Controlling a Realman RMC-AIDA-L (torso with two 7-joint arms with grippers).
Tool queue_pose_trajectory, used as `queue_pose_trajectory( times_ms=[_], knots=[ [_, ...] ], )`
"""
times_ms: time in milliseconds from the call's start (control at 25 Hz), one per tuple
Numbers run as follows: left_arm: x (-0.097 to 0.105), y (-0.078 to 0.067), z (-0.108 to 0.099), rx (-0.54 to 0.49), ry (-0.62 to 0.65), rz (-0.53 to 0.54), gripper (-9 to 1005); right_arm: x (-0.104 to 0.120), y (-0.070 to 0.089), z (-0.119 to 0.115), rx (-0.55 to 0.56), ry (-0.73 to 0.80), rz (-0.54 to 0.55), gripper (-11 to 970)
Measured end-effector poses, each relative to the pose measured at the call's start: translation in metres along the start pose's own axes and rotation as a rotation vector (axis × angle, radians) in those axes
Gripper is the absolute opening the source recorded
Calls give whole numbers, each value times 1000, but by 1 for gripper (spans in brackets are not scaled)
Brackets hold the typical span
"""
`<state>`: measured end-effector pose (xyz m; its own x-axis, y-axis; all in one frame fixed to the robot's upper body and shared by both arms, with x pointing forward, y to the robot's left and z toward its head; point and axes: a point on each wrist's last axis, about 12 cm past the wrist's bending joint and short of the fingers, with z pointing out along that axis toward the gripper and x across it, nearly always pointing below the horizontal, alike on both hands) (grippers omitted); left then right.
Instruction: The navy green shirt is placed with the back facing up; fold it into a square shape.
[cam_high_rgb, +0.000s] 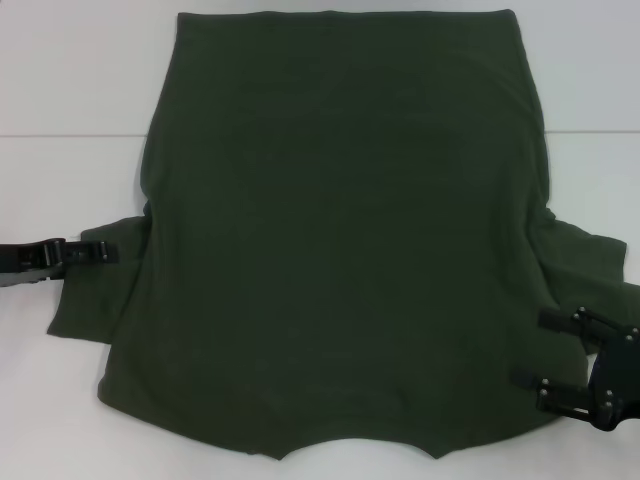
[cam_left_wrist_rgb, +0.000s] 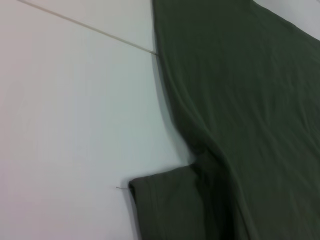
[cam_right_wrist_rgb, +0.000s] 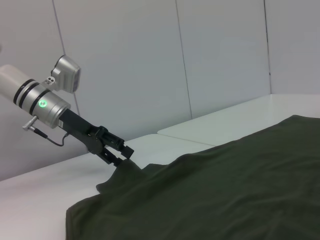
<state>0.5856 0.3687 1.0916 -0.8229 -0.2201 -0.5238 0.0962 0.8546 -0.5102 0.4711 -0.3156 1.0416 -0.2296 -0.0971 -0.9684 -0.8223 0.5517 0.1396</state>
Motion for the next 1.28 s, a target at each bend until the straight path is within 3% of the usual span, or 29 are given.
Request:
queue_pose_trajectory(
  times_ms=[720, 1160, 1280],
  knots=[
    [5, -8, 6, 51, 40, -2, 909, 0, 0, 0, -2, -1, 0, 901],
    [7, -7, 7, 40, 41, 36, 708, -1, 0, 1, -8, -5, -1, 900],
    [7, -7, 7, 37, 38, 36, 545, -1, 0, 1, -10, -6, -1, 900]
  ],
)
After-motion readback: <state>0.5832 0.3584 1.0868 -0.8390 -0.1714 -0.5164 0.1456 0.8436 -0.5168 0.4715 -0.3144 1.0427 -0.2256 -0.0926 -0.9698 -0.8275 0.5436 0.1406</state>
